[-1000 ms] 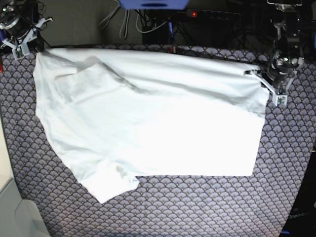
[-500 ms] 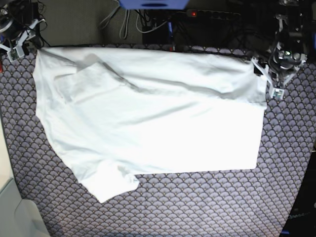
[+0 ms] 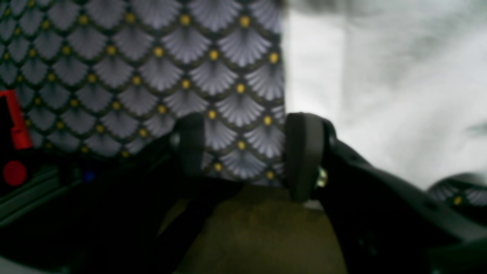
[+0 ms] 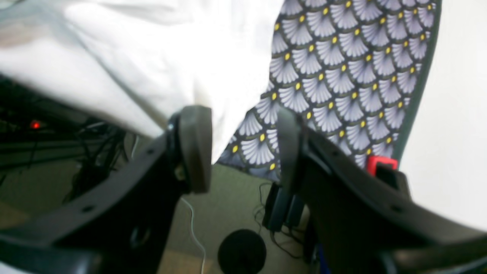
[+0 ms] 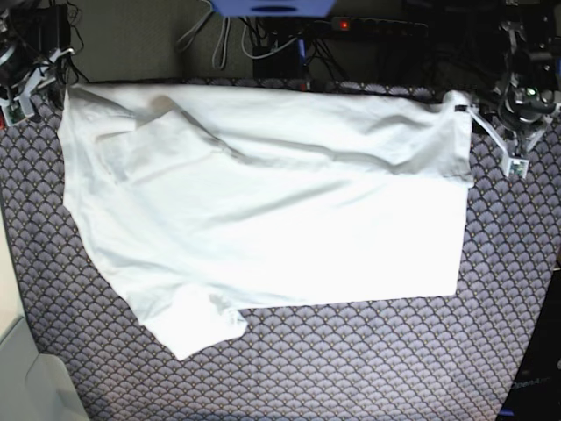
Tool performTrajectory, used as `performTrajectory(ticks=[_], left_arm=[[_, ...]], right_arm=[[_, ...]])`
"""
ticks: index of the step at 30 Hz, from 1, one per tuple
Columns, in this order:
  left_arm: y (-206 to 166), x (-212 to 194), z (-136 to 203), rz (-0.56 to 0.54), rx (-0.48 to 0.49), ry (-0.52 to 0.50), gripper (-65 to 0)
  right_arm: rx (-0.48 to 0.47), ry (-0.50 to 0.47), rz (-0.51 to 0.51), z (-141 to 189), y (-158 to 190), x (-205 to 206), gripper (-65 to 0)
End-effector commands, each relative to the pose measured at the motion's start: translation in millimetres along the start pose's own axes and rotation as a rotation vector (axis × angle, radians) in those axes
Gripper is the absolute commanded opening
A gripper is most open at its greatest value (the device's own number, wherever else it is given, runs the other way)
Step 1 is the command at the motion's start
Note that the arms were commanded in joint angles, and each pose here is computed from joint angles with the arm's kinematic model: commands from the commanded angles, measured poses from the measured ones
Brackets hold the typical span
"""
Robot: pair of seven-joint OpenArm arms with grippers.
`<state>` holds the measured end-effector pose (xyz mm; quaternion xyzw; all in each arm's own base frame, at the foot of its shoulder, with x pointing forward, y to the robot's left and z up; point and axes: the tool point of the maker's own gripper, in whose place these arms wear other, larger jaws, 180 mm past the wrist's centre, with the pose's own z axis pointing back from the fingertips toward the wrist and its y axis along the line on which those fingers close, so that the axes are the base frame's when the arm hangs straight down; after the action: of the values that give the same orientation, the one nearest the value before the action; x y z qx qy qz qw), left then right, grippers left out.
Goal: Fold the T-shirt properly
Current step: 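Move both grippers down to the shirt's hem-side corners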
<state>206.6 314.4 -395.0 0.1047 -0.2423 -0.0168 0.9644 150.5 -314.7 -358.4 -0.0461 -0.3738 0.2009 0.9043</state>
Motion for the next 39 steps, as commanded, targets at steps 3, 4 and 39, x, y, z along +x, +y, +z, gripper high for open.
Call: performTrajectory(ticks=[3,4,39], left_arm=[[16.8,24.3,6.2,-0.024,0.052,-0.059,-31.5],[17.6,28.9,6.8,-0.024,0.054,-0.069,-31.5],[-12.5,255.9,-87.7,0.247,-0.125,-0.448,-31.4]], right_arm=[[-0.011,-0.052,0.020,3.1,-6.6,16.0,-36.4],[-0.014,-0.060,0.020,2.2,-7.7,18.7,-36.4],[-0.024,-0.135,0.096,-180.7,-73.1,227.9,-36.4]])
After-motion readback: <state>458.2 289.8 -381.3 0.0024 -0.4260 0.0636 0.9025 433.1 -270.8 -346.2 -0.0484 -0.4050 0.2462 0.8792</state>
